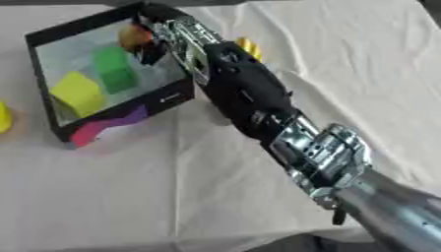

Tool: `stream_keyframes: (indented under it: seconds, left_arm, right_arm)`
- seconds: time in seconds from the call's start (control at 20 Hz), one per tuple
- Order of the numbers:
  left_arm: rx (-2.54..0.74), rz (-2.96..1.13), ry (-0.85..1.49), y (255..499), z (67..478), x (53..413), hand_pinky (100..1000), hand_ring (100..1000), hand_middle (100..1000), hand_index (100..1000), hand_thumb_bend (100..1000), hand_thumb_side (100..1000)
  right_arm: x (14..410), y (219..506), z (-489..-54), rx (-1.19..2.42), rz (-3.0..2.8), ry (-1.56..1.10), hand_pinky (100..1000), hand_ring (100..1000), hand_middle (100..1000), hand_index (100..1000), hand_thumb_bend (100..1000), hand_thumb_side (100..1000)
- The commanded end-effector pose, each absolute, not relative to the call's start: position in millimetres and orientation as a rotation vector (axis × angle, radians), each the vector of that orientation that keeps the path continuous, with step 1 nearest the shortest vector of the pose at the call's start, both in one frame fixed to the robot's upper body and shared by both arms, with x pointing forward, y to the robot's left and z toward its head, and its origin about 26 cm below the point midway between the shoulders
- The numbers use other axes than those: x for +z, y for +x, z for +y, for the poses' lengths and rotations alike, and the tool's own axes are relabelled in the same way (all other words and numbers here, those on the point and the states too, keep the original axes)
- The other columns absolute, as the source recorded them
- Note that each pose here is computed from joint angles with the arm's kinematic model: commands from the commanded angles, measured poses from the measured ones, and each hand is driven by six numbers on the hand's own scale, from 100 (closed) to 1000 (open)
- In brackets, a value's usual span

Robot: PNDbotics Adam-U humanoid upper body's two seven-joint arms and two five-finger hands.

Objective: Pick up objects on the table and place them in the box.

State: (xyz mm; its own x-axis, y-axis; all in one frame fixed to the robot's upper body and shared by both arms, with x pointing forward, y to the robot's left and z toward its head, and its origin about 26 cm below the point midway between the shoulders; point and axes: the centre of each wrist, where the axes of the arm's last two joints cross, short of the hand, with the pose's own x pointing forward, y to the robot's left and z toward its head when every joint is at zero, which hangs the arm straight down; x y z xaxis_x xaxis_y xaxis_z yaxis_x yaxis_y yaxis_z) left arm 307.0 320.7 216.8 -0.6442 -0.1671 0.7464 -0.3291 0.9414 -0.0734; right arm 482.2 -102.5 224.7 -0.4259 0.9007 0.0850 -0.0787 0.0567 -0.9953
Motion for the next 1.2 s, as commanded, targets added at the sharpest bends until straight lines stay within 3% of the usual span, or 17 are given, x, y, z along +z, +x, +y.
stream_keyframes:
  seconds: [0.05,0.35,0.6,0.8,1.2]
  left_arm:
    - [0.244,-2.306,0.369,305,324,225,773,782,738,739,126,622]
    - [0.32,-2.326,0.401,303,327,227,765,774,728,736,145,588]
    - [0.378,-2.307,0.441,302,332,223,766,775,729,736,140,601]
    - [0.372,-2.278,0.465,301,335,216,765,775,729,736,134,611]
    - [0.34,-2.253,0.469,301,336,210,763,774,726,735,123,624]
  right_arm:
    - [247,480,-104,1.512,-1.547,-0.916,844,852,799,925,369,263]
    - [282,468,-111,1.431,-1.664,-0.984,830,838,785,908,341,180]
    - [313,448,-139,1.295,-1.773,-0.96,819,835,786,908,205,100]
    - [332,425,-173,1.227,-1.815,-0.871,816,840,794,919,100,100]
    - [344,398,-248,1.095,-1.778,-0.747,816,846,797,916,100,100]
